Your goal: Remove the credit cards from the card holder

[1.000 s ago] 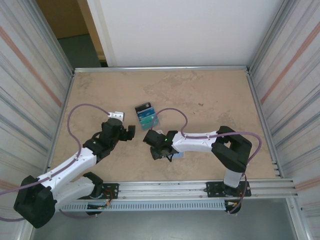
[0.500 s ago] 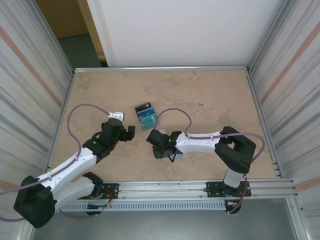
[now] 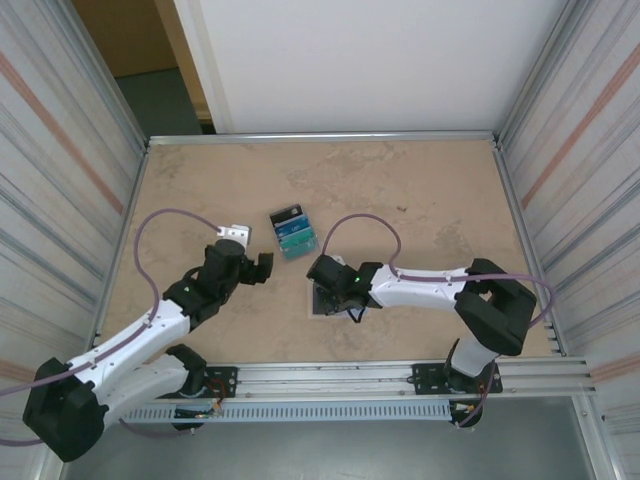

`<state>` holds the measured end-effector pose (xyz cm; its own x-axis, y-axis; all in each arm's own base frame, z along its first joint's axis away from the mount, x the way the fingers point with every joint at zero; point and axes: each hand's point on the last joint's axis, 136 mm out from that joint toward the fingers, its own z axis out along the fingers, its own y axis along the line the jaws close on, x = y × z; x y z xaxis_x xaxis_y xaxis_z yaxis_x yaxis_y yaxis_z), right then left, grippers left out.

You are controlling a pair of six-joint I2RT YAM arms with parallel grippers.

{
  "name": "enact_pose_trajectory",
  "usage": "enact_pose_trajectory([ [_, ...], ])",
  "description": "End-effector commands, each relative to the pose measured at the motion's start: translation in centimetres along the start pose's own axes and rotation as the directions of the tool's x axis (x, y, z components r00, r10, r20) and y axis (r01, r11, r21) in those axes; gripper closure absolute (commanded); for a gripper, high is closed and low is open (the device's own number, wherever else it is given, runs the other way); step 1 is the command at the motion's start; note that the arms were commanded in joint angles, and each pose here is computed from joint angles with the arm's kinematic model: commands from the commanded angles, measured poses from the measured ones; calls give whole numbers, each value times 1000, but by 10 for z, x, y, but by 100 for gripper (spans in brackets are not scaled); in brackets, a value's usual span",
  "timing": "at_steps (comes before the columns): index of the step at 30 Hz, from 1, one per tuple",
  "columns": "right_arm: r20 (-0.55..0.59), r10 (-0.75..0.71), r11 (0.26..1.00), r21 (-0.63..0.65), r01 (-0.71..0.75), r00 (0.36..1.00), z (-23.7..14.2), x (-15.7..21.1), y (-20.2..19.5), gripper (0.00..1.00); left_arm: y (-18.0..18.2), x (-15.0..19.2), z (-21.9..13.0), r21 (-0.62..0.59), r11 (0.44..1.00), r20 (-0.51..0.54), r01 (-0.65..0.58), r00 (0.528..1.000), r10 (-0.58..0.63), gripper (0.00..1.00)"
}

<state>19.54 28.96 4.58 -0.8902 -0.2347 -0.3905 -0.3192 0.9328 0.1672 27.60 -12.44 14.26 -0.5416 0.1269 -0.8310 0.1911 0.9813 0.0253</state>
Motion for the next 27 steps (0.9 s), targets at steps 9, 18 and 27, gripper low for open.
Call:
enact_pose_trajectory([
  [9,49,90,991,93,-95,995,-17,3,-48,71,-16,-24,-5,0,997,66,-74,995,74,1],
  [18,31,150,984,93,-153,988,-14,11,-65,68,-42,-16,2,11,985,31,-174,984,174,1],
  [27,10,212,972,102,-212,977,-9,18,-82,68,-70,0,9,32,964,-15,-262,965,263,1],
])
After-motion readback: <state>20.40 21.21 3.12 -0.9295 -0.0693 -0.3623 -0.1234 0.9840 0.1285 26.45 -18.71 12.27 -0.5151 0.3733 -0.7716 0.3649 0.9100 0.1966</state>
